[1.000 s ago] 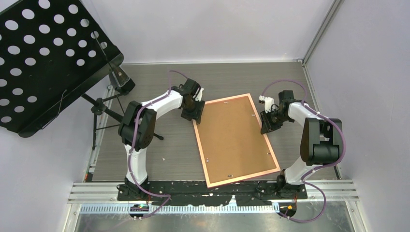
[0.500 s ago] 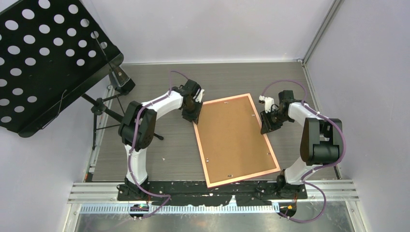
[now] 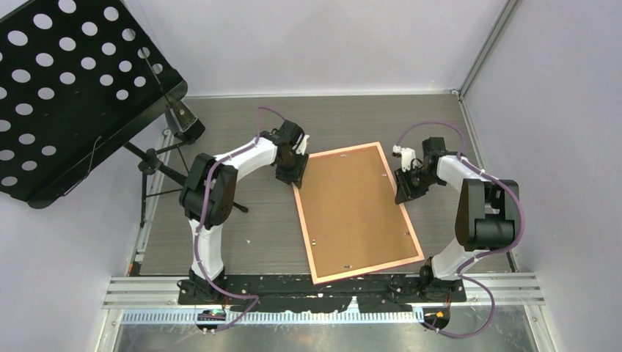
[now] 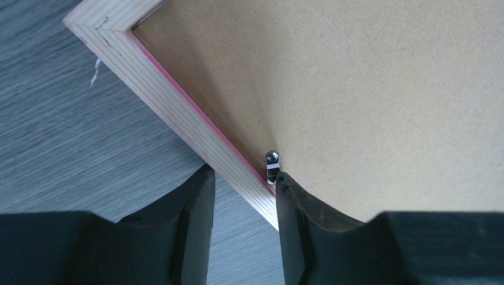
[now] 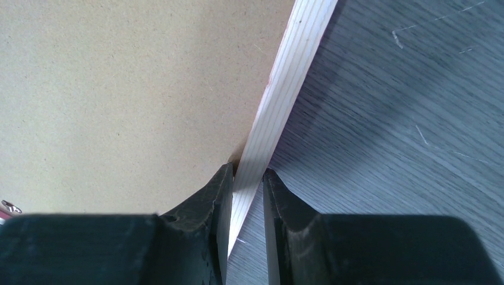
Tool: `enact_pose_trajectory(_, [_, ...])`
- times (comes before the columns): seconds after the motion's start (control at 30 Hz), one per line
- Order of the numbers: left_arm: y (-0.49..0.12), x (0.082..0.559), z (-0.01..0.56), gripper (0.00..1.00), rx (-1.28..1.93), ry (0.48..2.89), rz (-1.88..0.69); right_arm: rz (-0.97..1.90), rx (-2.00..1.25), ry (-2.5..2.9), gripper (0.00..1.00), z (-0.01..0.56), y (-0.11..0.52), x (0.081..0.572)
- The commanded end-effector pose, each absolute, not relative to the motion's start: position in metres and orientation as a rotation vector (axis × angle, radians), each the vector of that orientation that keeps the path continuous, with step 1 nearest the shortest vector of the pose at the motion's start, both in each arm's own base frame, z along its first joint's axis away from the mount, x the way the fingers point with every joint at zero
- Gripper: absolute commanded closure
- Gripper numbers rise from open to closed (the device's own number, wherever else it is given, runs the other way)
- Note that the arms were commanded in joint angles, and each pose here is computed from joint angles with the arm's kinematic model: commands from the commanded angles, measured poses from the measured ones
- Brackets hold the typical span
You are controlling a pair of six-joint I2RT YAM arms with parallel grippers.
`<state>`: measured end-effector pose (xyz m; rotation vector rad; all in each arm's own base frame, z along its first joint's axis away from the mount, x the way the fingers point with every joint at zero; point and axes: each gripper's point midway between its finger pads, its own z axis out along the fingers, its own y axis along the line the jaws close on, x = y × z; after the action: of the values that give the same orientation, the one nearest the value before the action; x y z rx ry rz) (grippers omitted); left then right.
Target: Put the photo into the frame
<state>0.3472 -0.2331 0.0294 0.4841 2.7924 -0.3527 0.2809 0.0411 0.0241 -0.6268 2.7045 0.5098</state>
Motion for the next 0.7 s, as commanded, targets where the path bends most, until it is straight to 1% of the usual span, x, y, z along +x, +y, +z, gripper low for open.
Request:
enact_pose_trajectory(0.0, [-0.239, 0.349, 0.035, 0.57, 0.549, 2.773, -0.384, 0.518, -0.657, 2.640, 0.95, 0.035, 0.045, 0.291])
enact_pose_trajectory(0.27, [-0.235, 0.348, 0.027, 0.57, 0.539, 2.786, -0.357, 0.517, -0.657, 2.640, 0.95, 0.035, 0.045, 0.290])
enact_pose_trajectory(0.43, [-0.232, 0.347, 0.020, 0.60, 0.546, 2.785, -0.315, 0.521, -0.655, 2.640, 0.94, 0.035, 0.046, 0.291])
enact_pose_trajectory(0.5, [-0.230, 0.349, 0.018, 0.64, 0.549, 2.782, -0.302, 0.522, -0.656, 2.641, 0.95, 0.036, 0.046, 0.291])
enact_pose_trajectory(0.6, [-0.230, 0.351, 0.019, 0.74, 0.555, 2.767, -0.285, 0.522, -0.656, 2.641, 0.95, 0.035, 0.046, 0.291])
enact_pose_trajectory(0.67, [-0.230, 0.351, 0.020, 0.79, 0.555, 2.767, -0.289, 0.517, -0.659, 2.643, 0.95, 0.035, 0.045, 0.291])
